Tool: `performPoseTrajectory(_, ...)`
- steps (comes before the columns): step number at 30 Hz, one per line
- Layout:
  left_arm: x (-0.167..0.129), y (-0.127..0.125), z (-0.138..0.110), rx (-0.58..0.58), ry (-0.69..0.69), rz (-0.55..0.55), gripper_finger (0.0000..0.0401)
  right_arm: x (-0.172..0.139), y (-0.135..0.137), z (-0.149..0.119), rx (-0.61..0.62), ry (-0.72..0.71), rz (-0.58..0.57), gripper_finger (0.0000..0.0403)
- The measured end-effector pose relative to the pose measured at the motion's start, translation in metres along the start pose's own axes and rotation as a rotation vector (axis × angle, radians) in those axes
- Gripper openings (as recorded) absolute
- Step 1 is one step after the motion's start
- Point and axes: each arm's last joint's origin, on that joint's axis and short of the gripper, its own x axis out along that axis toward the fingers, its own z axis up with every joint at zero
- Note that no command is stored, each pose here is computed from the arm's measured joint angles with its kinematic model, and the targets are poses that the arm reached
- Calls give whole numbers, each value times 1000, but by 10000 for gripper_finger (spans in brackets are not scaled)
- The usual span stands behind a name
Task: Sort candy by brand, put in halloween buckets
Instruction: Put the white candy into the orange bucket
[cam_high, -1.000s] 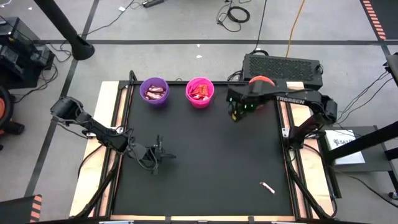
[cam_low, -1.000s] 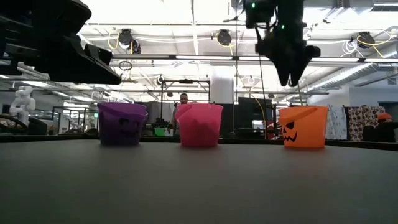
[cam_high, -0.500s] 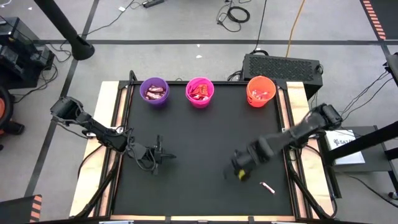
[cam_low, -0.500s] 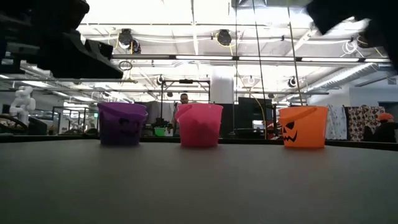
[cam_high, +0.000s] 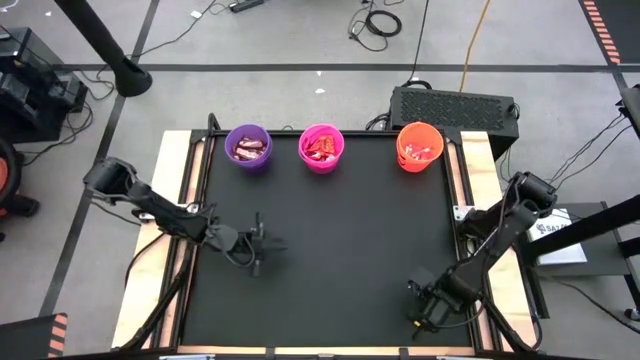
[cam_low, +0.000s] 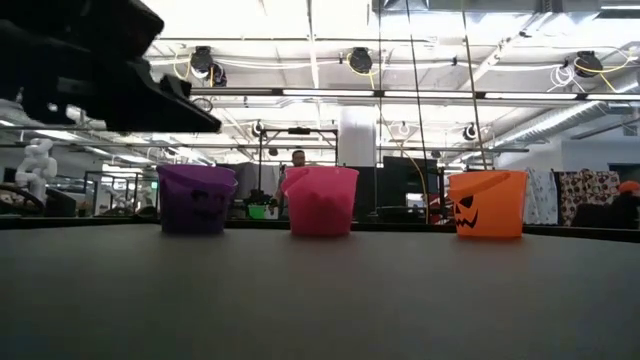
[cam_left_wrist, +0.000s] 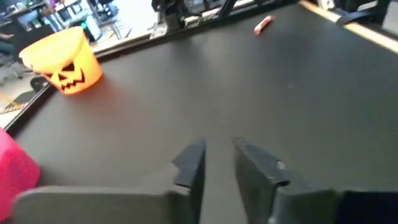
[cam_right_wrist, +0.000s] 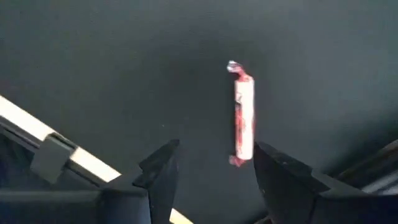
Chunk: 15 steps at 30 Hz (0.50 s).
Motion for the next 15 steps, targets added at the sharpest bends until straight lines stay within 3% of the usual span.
performPoseTrajectory(7,12,4,-7,-23,-15,37,165,19,-6,3,-1,4,29,194)
performPoseTrajectory(11,15,5,-8,-31,-22,48,175,30,-16,7,-6,-3,-9,194)
performPoseTrajectory(15,17,4,-10,-39,-13,46,176,41,-20,9,-49,2,25,194)
